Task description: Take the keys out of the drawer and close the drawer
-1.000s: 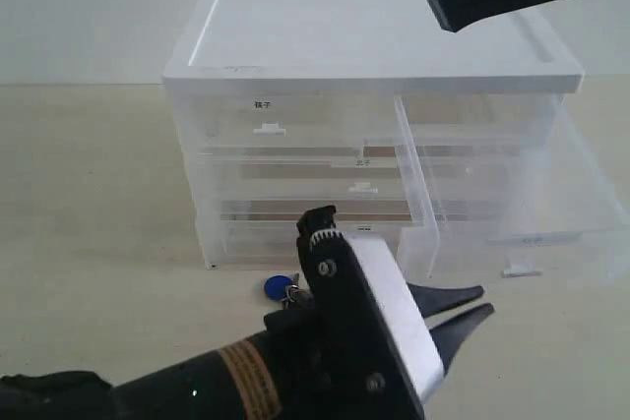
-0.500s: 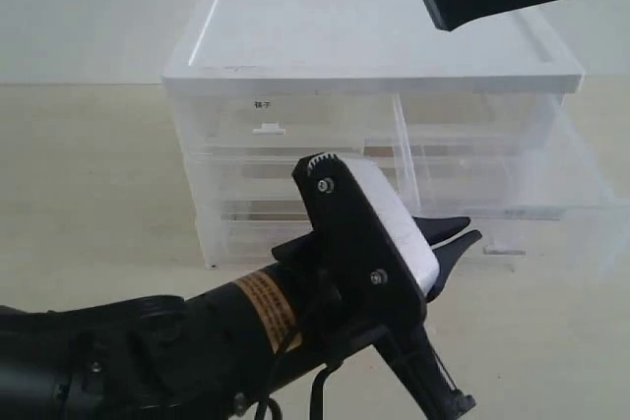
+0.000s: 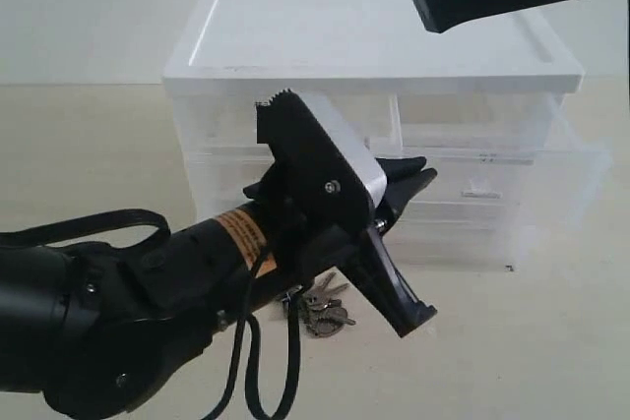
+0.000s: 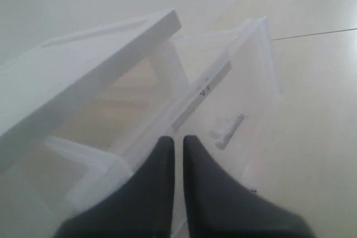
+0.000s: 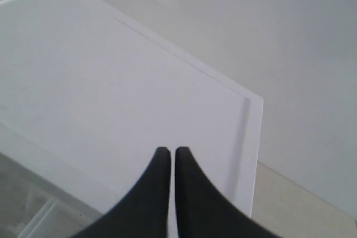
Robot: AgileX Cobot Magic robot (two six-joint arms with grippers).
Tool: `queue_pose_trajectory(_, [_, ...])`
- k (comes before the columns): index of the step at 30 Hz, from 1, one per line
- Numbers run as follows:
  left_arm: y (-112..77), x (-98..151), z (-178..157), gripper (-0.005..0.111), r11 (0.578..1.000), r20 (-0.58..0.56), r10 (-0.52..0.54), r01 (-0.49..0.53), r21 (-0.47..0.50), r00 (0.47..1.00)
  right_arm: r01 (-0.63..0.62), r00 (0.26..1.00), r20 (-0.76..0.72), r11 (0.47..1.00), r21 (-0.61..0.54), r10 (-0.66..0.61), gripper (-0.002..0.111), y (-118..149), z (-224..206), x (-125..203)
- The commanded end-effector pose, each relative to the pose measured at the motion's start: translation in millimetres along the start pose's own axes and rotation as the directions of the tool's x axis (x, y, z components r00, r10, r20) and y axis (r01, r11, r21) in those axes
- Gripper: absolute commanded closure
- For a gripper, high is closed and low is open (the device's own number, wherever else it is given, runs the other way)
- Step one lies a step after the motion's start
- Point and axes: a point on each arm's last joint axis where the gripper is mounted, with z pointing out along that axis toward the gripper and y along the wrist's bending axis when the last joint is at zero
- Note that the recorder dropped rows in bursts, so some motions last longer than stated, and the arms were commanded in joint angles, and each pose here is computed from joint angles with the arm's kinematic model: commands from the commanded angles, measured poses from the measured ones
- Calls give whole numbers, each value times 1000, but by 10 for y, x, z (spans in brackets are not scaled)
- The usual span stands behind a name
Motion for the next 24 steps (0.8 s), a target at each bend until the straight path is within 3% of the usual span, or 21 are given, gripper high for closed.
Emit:
queue_pose_trajectory(1, [15,-48,24,102,1000,25,-18,18,5,1000,6,1000,-2,1000,-4,-6,108,1,4,6])
queue_pose_trajectory(3, [-32,-36,23,102,999,7,-27,27,44,1000,8,1000,-2,1000,-4,-8,108,0,4,6])
queue_pose_trajectory(8, [-267,-14,6,102,958,22,-34,27,284,999,8,1000,-2,1000,-4,-8,108,0,4,6])
queue_pose_trajectory(10, [-251,25,54,102,965,6,-56,53,258,998,8,1000,-2,1000,-4,-8,108,0,4,6])
queue_pose_trajectory(16, [101,208,295,102,988,-72,-103,110,110,992,6,1000,-4,1000,-10,-6,108,6,4,8])
queue_pose_trajectory(24, [323,160,404,102,989,-40,-128,130,68,991,6,1000,6,1000,-20,-5,108,15,4,-1])
